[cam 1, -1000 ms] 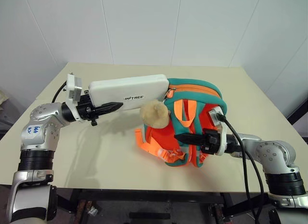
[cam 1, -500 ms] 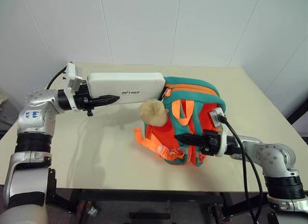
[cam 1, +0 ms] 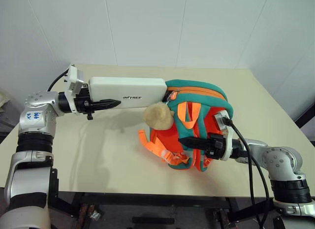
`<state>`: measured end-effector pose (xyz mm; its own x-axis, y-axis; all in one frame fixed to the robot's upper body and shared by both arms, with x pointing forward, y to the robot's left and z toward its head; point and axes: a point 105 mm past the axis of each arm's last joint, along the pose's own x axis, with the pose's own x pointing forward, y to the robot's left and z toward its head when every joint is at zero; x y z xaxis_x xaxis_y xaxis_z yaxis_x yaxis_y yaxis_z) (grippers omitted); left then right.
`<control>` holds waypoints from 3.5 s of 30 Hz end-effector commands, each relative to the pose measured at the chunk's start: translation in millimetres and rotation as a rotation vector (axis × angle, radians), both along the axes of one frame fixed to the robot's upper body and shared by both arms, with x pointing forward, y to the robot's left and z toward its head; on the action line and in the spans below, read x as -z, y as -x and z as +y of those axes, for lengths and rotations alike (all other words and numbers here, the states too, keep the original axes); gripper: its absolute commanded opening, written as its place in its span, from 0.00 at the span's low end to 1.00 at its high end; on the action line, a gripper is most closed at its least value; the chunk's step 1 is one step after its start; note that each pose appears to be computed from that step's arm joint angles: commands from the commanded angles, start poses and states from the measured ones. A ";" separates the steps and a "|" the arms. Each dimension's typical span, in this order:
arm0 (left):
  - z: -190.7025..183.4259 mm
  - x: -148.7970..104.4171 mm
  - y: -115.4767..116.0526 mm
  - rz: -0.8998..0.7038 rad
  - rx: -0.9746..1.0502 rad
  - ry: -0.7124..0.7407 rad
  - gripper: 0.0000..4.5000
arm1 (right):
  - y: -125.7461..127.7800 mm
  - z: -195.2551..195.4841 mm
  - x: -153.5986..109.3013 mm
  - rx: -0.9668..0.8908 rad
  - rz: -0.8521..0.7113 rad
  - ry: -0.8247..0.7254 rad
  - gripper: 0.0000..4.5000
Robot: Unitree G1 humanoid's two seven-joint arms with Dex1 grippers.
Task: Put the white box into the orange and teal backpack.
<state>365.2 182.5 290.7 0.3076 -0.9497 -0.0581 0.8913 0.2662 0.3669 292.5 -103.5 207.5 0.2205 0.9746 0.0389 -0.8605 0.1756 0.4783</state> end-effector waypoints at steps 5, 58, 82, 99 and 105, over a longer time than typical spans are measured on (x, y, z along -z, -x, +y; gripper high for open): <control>-42.3 2.9 1.9 0.029 0.160 -0.114 0.30 | 9.7 0.4 -30.9 -0.068 -0.067 -0.053 0.01; -42.9 -24.5 26.8 0.047 0.276 -0.157 1.00 | 8.9 17.7 -31.9 -0.045 -0.081 -0.119 0.01; -115.3 -29.4 55.4 -0.093 0.439 -0.052 1.00 | 6.4 20.9 -30.7 -0.057 -0.069 -0.120 0.01; -98.1 -35.3 55.4 -0.067 0.432 -0.042 0.36 | 6.0 18.6 -29.9 -0.034 -0.071 -0.126 0.01; -57.8 -47.9 42.2 -0.053 0.275 -0.019 0.34 | 5.5 20.3 -30.1 -0.037 -0.071 -0.131 0.01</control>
